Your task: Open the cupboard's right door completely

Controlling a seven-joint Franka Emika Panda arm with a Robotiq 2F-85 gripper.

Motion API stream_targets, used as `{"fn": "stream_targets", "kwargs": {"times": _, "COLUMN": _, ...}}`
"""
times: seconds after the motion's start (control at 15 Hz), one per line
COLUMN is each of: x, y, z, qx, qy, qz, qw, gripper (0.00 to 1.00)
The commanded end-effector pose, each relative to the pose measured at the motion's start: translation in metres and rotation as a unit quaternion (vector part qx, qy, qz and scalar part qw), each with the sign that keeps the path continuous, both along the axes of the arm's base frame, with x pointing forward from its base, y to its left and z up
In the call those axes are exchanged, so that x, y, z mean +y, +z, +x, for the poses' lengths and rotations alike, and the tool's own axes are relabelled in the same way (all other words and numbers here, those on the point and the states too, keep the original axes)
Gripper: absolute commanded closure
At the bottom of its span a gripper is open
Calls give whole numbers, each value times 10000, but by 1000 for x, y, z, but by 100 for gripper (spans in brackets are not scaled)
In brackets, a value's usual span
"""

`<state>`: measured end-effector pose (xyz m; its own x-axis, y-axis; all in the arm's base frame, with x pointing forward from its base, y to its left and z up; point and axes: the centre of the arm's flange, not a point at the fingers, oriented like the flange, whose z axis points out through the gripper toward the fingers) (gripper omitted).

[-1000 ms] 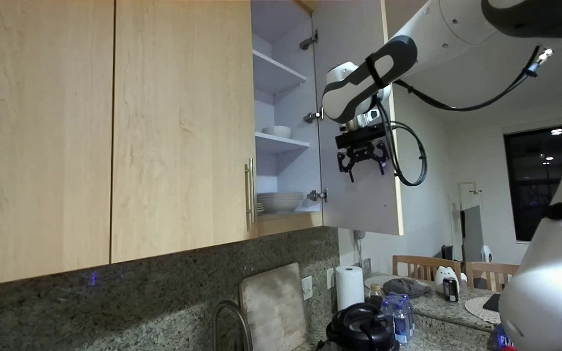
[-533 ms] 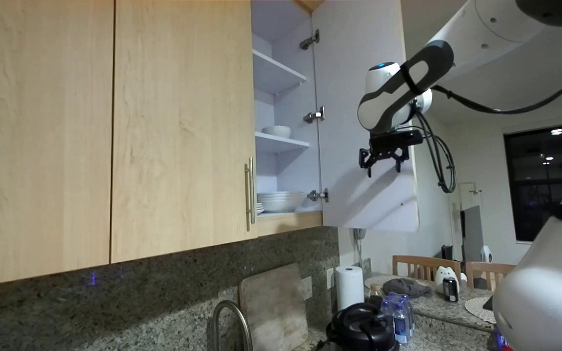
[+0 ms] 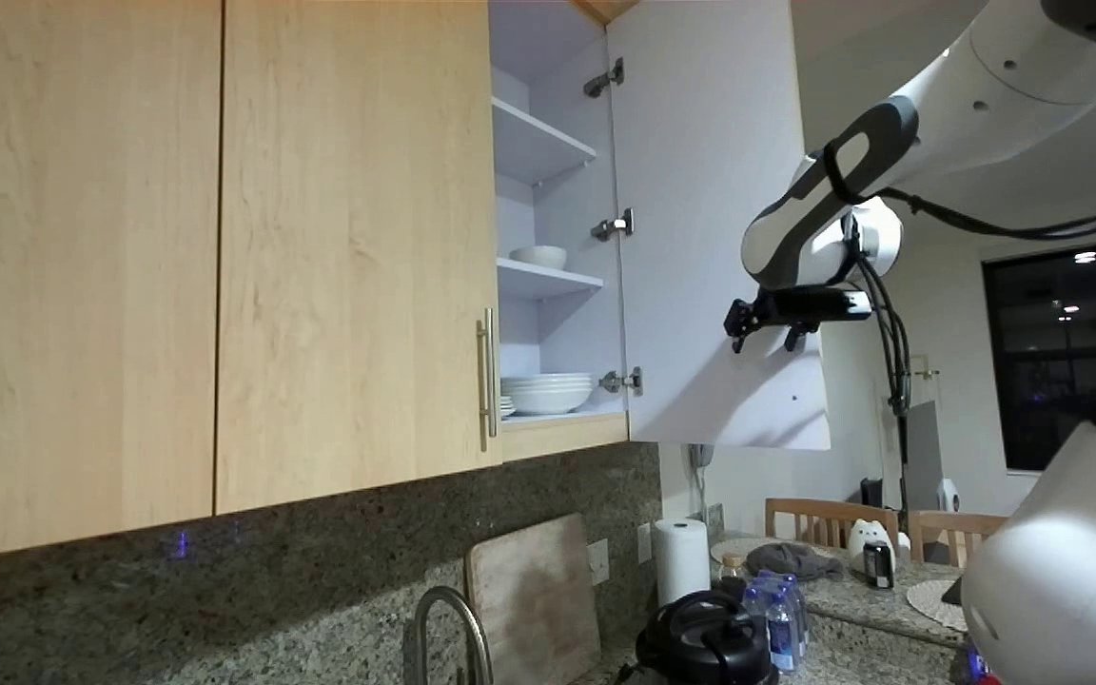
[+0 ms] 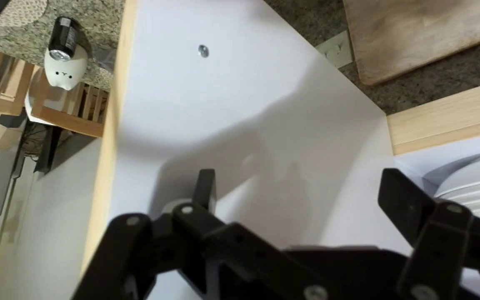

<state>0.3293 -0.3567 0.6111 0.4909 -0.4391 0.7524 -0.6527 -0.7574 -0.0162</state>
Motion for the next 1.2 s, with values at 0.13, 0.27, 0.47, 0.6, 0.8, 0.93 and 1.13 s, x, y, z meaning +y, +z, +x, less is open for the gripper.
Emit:
{"fn": "stream_targets", "kwargs": {"times": 0.13, "x": -7, "y": -16, "z": -11, "qx": -218, "qy": 245, "qz": 321, "qw": 9989, "gripper": 0}}
{"fn": "stream_targets", "kwargs": {"times": 0.27, "x": -2, "y": -17, "z": -18, "qx": -206, "qy": 281, "qz": 391, "qw": 9986, "gripper": 0}}
{"fn": "stream_targets", "kwargs": {"times": 0.47, "x": 20, "y": -27, "z": -28, "qx": 60, "qy": 561, "qz": 555, "qw": 9969, "gripper": 0}}
{"fn": "stream_targets", "kwargs": {"times": 0.6, "x": 48, "y": -40, "z": -28, "qx": 444, "qy": 923, "qz": 776, "qw": 9917, "gripper": 0}}
{"fn": "stream_targets", "kwargs": {"times": 0.8, "x": 88, "y": -49, "z": -7, "qx": 952, "qy": 1509, "qz": 1094, "qw": 9779, "gripper": 0}}
{"fn": "stream_targets", "kwargs": {"times": 0.93, "x": 128, "y": -56, "z": 13, "qx": 1294, "qy": 1913, "qz": 1280, "qw": 9645, "gripper": 0}}
{"fn": "stream_targets", "kwargs": {"times": 1.13, "x": 188, "y": -68, "z": 39, "qx": 1937, "qy": 2497, "qz": 1454, "qw": 9376, "gripper": 0}}
